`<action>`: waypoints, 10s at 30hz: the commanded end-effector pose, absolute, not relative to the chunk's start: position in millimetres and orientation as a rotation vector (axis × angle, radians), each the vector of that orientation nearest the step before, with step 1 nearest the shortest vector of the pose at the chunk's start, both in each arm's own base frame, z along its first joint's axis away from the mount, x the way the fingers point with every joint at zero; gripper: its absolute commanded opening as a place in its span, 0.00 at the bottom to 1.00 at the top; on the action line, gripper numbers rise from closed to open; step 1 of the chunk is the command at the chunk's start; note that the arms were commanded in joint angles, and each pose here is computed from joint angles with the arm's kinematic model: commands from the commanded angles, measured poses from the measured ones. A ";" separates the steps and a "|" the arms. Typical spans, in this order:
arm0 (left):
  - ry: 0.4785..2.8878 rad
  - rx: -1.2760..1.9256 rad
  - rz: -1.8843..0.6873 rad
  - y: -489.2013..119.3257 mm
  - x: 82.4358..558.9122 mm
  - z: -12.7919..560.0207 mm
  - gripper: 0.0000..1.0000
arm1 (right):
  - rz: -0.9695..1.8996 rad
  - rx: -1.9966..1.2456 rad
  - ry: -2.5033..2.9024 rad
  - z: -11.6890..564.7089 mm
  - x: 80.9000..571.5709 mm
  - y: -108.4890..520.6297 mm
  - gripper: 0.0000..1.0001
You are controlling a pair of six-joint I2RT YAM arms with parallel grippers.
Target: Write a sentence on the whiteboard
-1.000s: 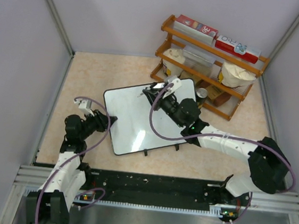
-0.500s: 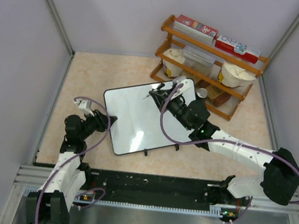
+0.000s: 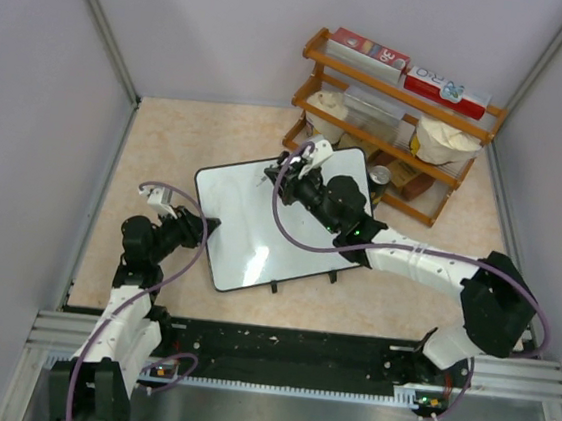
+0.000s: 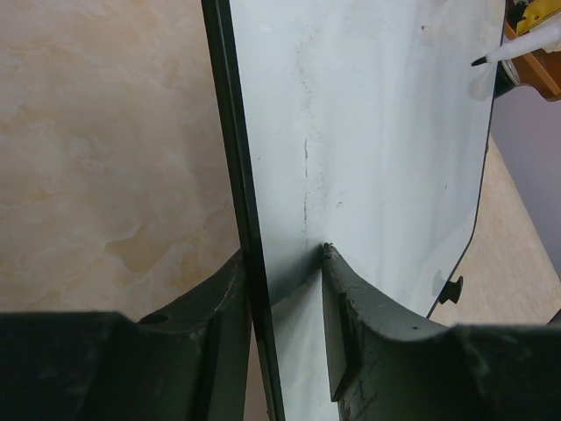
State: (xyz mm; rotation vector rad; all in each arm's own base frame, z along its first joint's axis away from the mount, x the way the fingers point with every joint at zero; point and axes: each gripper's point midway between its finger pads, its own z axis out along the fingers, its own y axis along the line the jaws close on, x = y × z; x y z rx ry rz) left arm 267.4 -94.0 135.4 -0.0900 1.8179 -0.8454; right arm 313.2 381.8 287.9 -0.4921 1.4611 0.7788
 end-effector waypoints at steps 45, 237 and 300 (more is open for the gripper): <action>1.803 -0.046 -0.796 -90.3 271.4 131.7 0.00 | 0.678 -0.383 1.428 288.1 355.2 414.2 0.00; 1.804 -0.043 -0.800 -90.9 271.6 130.2 0.00 | 0.915 -0.344 1.501 267.0 353.2 380.8 0.00; 1.804 -0.045 -0.802 -90.8 271.7 130.2 0.00 | 0.892 -0.337 1.597 248.4 359.9 378.5 0.00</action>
